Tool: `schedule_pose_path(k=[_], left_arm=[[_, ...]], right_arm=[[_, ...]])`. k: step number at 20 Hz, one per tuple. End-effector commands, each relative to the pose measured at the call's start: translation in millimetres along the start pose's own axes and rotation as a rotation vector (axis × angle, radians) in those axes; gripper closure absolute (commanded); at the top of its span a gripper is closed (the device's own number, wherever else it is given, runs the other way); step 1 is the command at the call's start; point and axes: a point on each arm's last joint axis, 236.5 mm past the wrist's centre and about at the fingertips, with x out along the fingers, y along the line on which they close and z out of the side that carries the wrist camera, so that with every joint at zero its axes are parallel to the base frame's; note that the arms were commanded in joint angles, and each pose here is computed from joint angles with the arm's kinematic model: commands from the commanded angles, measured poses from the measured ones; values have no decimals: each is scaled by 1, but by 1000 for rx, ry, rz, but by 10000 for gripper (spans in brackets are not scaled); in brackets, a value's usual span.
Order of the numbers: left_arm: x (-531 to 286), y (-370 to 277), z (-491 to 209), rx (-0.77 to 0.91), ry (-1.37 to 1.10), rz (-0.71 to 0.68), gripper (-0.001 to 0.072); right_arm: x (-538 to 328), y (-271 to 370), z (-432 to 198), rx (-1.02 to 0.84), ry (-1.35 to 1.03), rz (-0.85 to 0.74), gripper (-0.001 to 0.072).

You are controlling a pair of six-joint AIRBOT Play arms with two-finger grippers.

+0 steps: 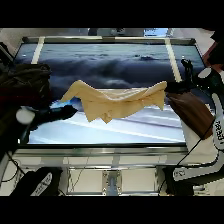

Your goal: Fold the shirts.

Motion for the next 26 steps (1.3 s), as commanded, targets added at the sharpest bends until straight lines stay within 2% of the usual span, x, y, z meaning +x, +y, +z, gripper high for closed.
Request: schedule_pose_path(k=[1, 2, 3, 4, 5, 7, 10, 13, 16, 18, 26], left_arm=[[-8, 43, -14, -481, -283, -79, 595], [-3, 38, -27, -475, -231, -95, 581], [-1, 31, -34, -397, -192, -109, 490], [-2, 26, -33, -345, -194, -121, 288], [-4, 26, -25, -322, -227, -121, 225], [-5, 30, -17, -326, -261, -108, 225], [7, 24, -41, -355, -145, -133, 225], [25, 34, -65, -383, -35, -97, 226], [46, 28, -74, -262, 31, -63, 226], [61, 26, -69, -239, 44, -31, 226], [91, 50, -94, -316, 165, 47, 227]], right_arm=[[0, 6, 4, 33, -16, 25, 338], [0, 8, 5, 38, -19, 35, 338], [0, 12, 6, 45, -25, 50, 338], [0, 15, 8, 53, -32, 64, 337], [-1, 18, 10, 60, -38, 78, 338], [-2, 25, 14, 74, -54, 107, 338], [-3, 33, 18, 93, -71, 143, 338], [-4, 40, 21, 108, -81, 173, 338], [-5, 45, 24, 120, -89, 196, 338], [-6, 48, 25, 126, -91, 210, 338], [-6, 49, 24, 122, -87, 213, 338]])
